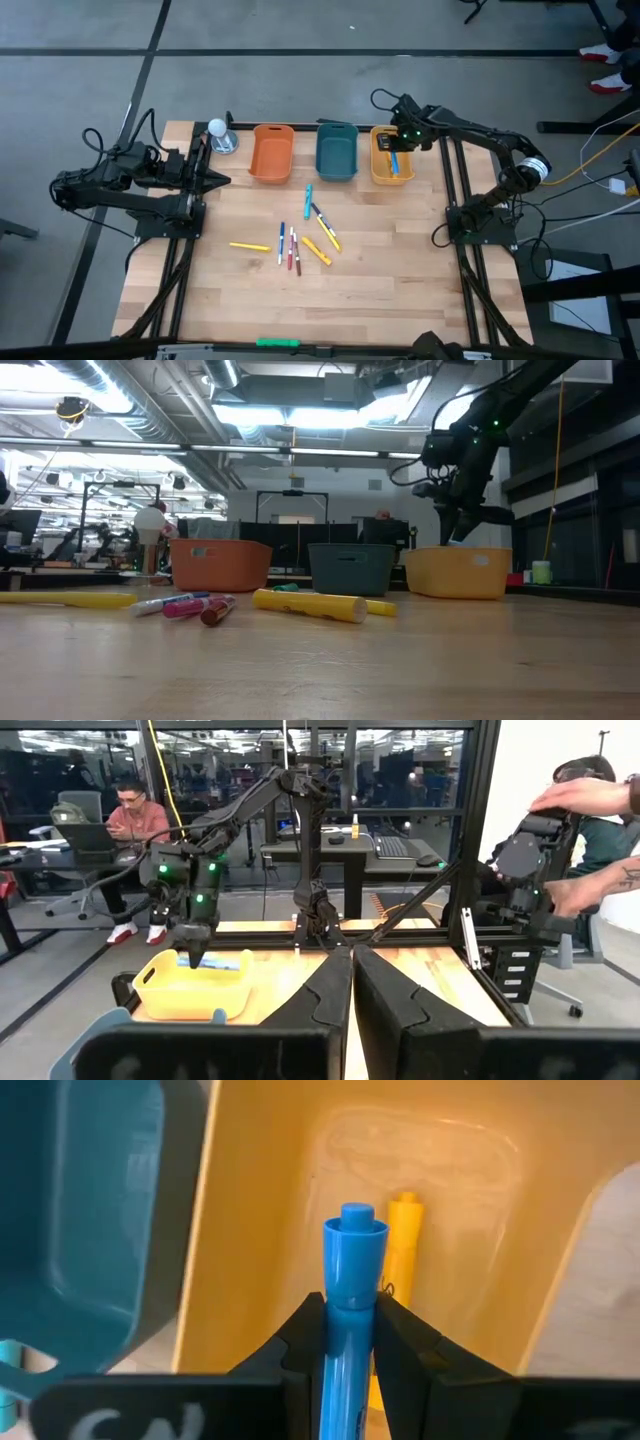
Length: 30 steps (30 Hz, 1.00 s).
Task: Pick & Place Markers
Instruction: Put the blue highlighter pen into the yellow bin
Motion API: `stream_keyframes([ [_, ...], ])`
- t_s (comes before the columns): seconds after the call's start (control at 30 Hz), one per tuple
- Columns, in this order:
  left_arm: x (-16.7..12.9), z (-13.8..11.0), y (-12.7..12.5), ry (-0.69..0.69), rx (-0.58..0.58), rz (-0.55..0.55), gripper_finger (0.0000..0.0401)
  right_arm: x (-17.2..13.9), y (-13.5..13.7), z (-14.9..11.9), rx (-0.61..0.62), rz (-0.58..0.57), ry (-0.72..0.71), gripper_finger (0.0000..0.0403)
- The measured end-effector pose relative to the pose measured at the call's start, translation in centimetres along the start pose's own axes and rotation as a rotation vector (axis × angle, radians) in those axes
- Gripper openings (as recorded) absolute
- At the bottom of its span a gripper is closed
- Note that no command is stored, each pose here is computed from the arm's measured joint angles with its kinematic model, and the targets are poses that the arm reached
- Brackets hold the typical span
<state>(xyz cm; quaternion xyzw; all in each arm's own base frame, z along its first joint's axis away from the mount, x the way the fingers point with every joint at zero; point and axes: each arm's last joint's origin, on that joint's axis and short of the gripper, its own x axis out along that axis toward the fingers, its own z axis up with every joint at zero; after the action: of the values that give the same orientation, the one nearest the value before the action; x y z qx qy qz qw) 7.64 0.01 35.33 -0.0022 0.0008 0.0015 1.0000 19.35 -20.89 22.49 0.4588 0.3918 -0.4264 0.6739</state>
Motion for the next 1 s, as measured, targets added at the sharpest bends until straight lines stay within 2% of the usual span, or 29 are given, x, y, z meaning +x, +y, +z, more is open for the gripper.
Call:
stream_keyframes([
  [1.0,0.0,0.0,0.0,0.000,0.000,0.000,0.0011,5.9,0.1,0.3,-0.004,-0.049,0.104,0.0065],
])
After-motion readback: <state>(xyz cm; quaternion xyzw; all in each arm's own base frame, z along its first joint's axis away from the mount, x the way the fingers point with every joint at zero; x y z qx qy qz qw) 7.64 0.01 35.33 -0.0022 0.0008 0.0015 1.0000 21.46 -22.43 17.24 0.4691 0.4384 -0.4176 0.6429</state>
